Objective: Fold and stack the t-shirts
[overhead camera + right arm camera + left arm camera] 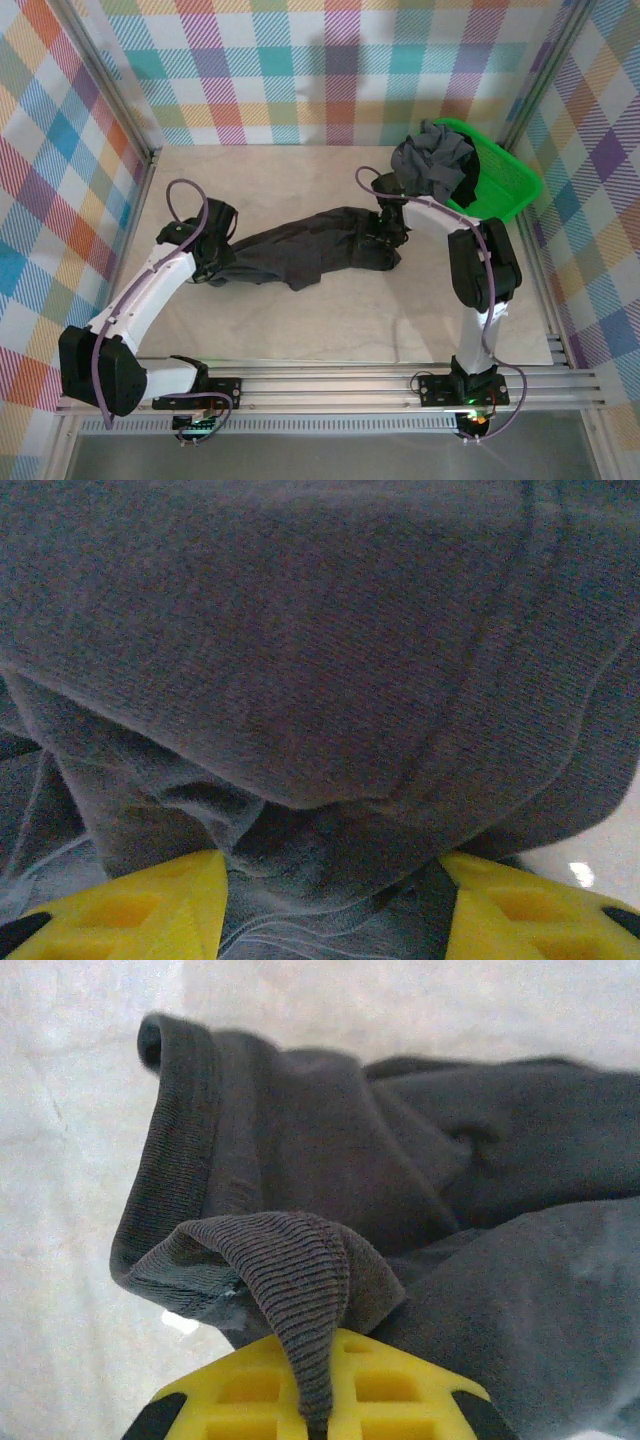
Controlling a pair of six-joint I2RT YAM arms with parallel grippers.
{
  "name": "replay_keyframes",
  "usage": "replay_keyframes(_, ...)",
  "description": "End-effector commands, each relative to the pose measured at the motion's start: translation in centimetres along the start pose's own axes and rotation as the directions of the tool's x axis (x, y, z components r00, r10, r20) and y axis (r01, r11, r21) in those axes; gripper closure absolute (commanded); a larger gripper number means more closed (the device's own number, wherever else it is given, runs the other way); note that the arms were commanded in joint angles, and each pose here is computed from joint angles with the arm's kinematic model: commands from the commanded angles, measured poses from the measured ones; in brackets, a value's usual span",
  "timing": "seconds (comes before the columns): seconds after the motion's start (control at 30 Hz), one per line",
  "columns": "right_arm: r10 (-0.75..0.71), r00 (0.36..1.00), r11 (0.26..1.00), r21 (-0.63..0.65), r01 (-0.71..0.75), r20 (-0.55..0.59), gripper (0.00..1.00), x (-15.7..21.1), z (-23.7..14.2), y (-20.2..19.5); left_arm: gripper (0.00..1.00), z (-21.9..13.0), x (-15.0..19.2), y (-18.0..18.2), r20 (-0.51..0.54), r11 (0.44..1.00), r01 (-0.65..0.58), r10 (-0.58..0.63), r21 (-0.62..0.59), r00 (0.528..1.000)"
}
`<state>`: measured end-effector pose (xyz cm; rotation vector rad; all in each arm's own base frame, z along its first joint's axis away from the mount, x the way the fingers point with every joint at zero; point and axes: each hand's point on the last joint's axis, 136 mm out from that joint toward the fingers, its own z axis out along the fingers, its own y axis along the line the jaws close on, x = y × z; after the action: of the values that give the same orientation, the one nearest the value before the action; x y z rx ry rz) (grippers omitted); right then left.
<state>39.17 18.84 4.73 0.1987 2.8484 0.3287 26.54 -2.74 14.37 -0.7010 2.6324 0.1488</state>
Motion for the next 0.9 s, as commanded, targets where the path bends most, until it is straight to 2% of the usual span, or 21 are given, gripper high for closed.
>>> replay_keyframes(0.0, -0.042, 0.999, 0.999, -0.034, 0.042, 0.014, 0.46, 0.4, -1.4, 2.5, 1.0, -0.2, 0.2, 0.7, 0.016, 0.998, 0.053, -0.053, 0.014, 0.998)
replay_keyframes(0.27, -0.042, 0.999, 0.999, 0.017, 0.042, 0.002, 0.4, 2.4, -0.8, 2.1, 1.0, 0.5, 0.4, 0.6, 0.004, 0.998, 0.058, -0.058, 0.0, 0.998)
replay_keyframes(0.37, -0.06, 0.998, 0.998, 0.017, 0.06, -0.021, 0.41, 2.1, 0.3, 2.5, 1.0, 0.7, 0.1, 0.2, 0.001, 0.999, 0.053, -0.053, -0.001, 0.999)
replay_keyframes(0.4, -0.069, 0.997, 0.997, 0.014, 0.07, -0.023, 0.5, 1.8, 0.5, 2.8, 1.0, 0.7, 0.0, 0.1, 0.001, 0.999, 0.052, -0.052, -0.003, 0.999)
replay_keyframes(0.43, -0.078, 0.997, 0.997, 0.024, 0.078, -0.022, 0.69, 1.3, 0.6, 2.8, 1.0, 0.7, -0.3, -0.1, 0.004, 0.999, 0.052, -0.052, -0.002, 0.999)
replay_keyframes(0.47, -0.08, 0.997, 0.996, 0.04, 0.08, -0.017, 0.82, 0.8, 0.4, 2.6, 1.0, 0.6, -0.5, -0.3, 0.006, 0.999, 0.05, -0.05, 0.001, 0.999)
replay_keyframes(0.5, -0.076, 0.997, 0.996, 0.048, 0.076, 0.005, 0.93, 0.0, -0.2, 2.5, 1.0, 0.4, -0.9, -0.4, 0.009, 0.999, 0.051, -0.051, 0.0, 0.999)
replay_keyframes(0.53, -0.069, 0.997, 0.997, 0.042, 0.067, 0.04, 1.0, -1.0, -1.3, 2.4, 1.0, 0.1, -1.5, -0.7, 0.017, 0.999, 0.05, -0.05, 0.005, 0.999)
replay_keyframes(0.7, -0.084, 0.964, 0.996, -0.005, 0.088, 0.252, 1.0, -6.4, -9.0, 2.7, 1.0, -2.4, -6.8, -3.5, 0.085, 0.993, 0.074, -0.082, 0.089, 0.993)
replay_keyframes(0.87, -0.026, 0.913, 0.995, -0.08, 0.063, 0.406, 1.0, -11.6, -17.0, 2.1, 1.0, -6.3, -14.3, -7.0, 0.16, 0.961, 0.143, -0.183, 0.237, 0.97)
